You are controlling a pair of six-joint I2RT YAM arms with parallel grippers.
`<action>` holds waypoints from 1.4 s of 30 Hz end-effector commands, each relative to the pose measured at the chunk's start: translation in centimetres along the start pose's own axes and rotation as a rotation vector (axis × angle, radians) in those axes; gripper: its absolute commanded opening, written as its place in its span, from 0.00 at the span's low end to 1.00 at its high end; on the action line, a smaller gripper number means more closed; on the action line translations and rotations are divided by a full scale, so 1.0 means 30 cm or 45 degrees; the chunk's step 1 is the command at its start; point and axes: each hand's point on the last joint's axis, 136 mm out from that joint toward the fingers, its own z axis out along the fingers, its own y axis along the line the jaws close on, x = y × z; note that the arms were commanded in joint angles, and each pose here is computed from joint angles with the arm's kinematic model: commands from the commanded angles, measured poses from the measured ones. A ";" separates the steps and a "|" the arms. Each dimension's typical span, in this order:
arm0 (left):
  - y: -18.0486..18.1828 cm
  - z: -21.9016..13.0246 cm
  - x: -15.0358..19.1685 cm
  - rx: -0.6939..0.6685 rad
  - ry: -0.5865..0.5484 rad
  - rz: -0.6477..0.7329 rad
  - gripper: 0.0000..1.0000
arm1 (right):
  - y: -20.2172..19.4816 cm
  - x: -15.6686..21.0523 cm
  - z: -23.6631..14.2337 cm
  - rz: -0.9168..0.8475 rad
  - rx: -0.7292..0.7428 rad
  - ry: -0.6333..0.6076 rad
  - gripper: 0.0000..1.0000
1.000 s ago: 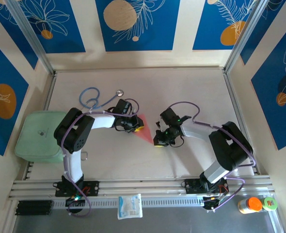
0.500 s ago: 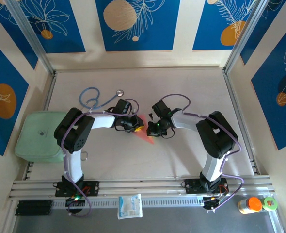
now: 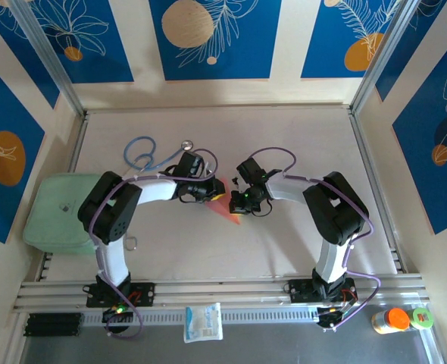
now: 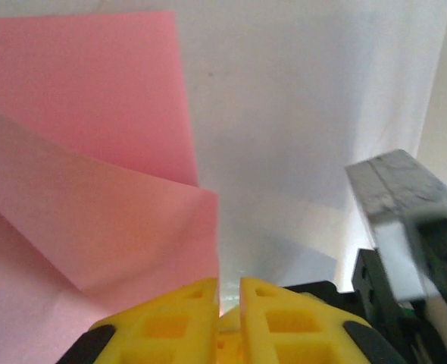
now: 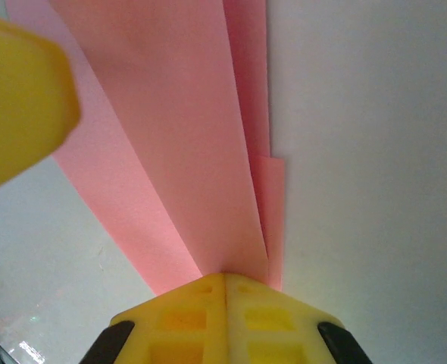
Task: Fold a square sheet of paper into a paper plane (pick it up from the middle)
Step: Fourth fold the wing at the center of the table.
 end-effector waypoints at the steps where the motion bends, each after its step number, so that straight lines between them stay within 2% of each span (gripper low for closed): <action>1: -0.006 0.003 0.056 0.021 0.050 0.074 0.12 | -0.107 0.076 0.057 0.051 0.135 0.110 0.04; 12: 0.016 0.069 0.116 -0.029 0.165 0.096 0.09 | -0.118 0.091 0.062 0.066 0.136 0.137 0.04; 19: 0.122 0.083 0.112 -0.226 0.168 0.076 0.09 | -0.145 0.117 0.069 0.067 0.171 0.174 0.04; 28: 0.208 0.038 -0.024 -0.315 0.081 0.054 0.10 | -0.212 0.182 0.062 0.111 0.228 0.244 0.04; 37: 0.305 -0.013 -0.200 -0.279 0.008 0.009 0.11 | -0.231 0.200 0.064 0.127 0.237 0.270 0.04; 42: 0.372 -0.052 -0.266 -0.333 -0.031 -0.007 0.12 | -0.229 0.201 0.065 0.134 0.231 0.270 0.04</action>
